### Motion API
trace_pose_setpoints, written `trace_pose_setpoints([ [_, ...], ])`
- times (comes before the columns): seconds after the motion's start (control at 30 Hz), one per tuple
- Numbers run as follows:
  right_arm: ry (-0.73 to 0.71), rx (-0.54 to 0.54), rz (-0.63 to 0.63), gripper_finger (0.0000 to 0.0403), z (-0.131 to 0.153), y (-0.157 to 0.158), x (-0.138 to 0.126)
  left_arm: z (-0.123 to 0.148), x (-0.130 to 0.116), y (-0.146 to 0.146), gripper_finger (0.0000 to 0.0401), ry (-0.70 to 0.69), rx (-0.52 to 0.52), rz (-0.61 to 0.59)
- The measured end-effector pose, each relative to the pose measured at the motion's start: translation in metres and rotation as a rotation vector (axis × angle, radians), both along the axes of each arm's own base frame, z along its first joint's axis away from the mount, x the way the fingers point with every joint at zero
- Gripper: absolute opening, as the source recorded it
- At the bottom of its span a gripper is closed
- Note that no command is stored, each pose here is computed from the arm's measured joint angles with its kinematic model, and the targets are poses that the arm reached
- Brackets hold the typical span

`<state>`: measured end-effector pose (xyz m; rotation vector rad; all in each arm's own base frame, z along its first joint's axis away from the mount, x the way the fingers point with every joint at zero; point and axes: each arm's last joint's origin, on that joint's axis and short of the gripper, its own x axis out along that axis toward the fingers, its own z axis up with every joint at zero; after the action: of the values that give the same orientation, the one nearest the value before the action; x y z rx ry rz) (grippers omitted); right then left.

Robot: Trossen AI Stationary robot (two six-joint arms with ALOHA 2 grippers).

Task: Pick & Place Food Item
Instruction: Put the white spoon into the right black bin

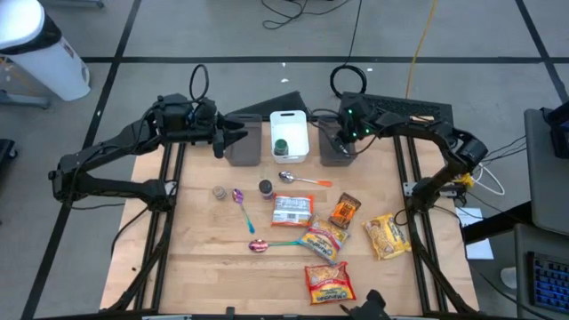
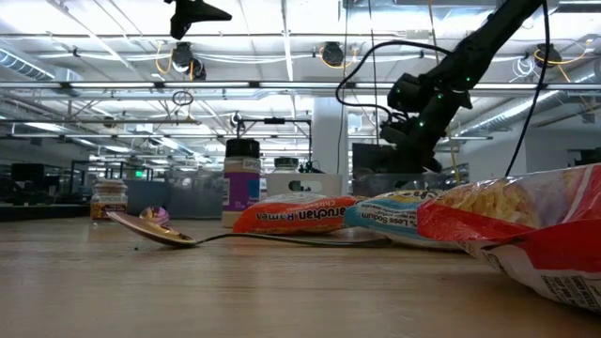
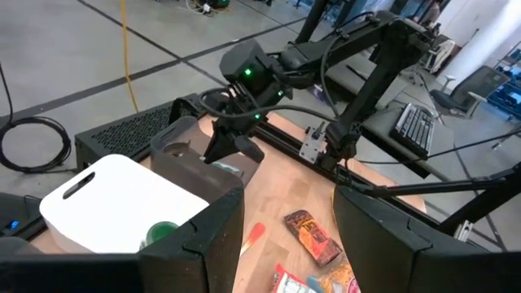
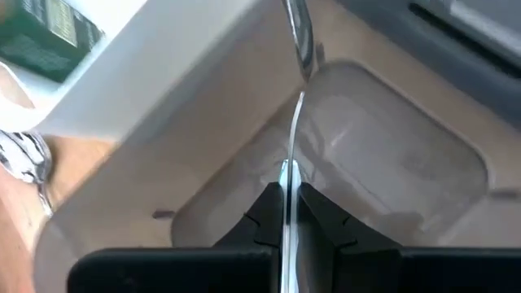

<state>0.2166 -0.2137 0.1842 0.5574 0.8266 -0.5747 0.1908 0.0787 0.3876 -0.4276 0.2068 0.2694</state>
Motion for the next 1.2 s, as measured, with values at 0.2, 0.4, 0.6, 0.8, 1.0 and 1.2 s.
trace_pose_setpoints([
  [0.2, 0.018, 0.0, -0.015, 0.0007, -0.001, -0.001, -0.002, 0.0, 0.0, 0.0, 0.02, 0.002, 0.009, 0.005],
  [0.4, 0.04, -0.005, -0.029, 0.0007, -0.002, -0.001, -0.003, 0.0, -0.001, 0.002, 0.02, 0.003, 0.011, 0.016],
  [0.6, 0.069, 0.039, -0.037, 0.0007, -0.014, -0.003, -0.002, 0.0, -0.001, 0.002, 0.02, 0.002, 0.012, 0.015],
  [0.8, 0.083, 0.065, -0.047, 0.0007, -0.022, -0.004, 0.0, 0.0, -0.001, 0.002, 0.02, 0.002, 0.011, 0.015],
  [1.0, 0.092, 0.072, -0.048, 0.0007, -0.024, -0.004, 0.0, 0.0, -0.001, 0.002, 0.02, 0.002, 0.009, 0.015],
  [1.2, 0.094, 0.073, -0.048, 0.0008, -0.025, -0.004, 0.0, 0.0, -0.001, 0.002, 0.02, 0.002, 0.01, 0.015],
])
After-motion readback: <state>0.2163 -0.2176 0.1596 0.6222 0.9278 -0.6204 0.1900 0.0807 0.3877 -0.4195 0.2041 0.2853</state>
